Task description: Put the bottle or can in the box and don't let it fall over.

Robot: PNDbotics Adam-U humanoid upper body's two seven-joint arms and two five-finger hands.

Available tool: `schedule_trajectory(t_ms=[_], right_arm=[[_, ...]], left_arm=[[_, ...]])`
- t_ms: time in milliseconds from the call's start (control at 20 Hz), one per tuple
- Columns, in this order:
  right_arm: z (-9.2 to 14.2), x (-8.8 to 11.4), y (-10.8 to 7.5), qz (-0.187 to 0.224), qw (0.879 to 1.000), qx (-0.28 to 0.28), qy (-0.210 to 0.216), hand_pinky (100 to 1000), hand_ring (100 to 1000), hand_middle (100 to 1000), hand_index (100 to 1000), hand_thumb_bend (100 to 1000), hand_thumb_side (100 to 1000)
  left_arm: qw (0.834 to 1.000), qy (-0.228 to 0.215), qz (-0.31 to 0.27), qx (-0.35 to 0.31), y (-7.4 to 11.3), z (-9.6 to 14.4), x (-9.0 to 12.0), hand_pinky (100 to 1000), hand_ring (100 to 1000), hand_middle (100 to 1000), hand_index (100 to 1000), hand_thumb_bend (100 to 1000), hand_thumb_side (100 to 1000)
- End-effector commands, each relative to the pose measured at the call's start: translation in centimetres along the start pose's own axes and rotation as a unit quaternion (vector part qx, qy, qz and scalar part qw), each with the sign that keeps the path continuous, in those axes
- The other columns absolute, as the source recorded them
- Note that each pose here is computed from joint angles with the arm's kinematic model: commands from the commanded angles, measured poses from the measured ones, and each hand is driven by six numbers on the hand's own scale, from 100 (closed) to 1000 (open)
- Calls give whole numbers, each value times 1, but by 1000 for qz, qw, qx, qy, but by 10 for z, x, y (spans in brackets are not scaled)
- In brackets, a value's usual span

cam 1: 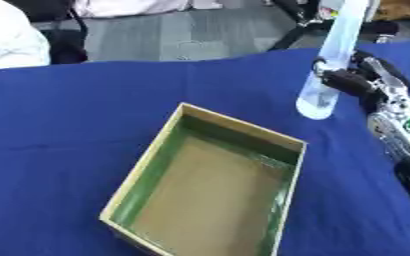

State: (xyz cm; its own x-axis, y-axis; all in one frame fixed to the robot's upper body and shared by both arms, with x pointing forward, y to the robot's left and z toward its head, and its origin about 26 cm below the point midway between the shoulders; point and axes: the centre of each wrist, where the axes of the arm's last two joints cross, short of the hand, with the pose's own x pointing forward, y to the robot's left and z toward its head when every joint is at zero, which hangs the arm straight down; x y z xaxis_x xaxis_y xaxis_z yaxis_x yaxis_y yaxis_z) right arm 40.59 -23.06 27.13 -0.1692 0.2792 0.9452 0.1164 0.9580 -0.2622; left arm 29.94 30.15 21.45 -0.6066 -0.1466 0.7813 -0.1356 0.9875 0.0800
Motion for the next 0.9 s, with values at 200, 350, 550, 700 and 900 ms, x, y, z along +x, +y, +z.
schedule_trajectory(t_ms=[200,350,550,700,900], right_arm=[[14,33,-11,-1,999,-8,-48,1000,978,1000,330,100,317],[23,44,-10,-2,998,-1,-66,1000,977,1000,331,100,346],[45,65,-6,-6,994,28,-103,1000,978,1000,333,100,419],[68,84,-1,-11,988,59,-139,1000,975,998,334,100,443],[93,101,8,-21,978,114,-175,1000,973,991,335,100,470]], left_arm=[[1000,-15,-7,-5,4,-3,9,1000,1000,1000,789,100,591],[1000,-15,-7,-4,5,-3,9,1000,1000,1000,788,100,592],[1000,-12,-8,-1,6,-3,9,1000,1000,1000,789,100,593],[1000,-10,-11,2,7,-2,9,1000,1000,1000,788,100,593],[1000,-6,-15,6,10,-1,8,1000,1000,1000,788,100,594]])
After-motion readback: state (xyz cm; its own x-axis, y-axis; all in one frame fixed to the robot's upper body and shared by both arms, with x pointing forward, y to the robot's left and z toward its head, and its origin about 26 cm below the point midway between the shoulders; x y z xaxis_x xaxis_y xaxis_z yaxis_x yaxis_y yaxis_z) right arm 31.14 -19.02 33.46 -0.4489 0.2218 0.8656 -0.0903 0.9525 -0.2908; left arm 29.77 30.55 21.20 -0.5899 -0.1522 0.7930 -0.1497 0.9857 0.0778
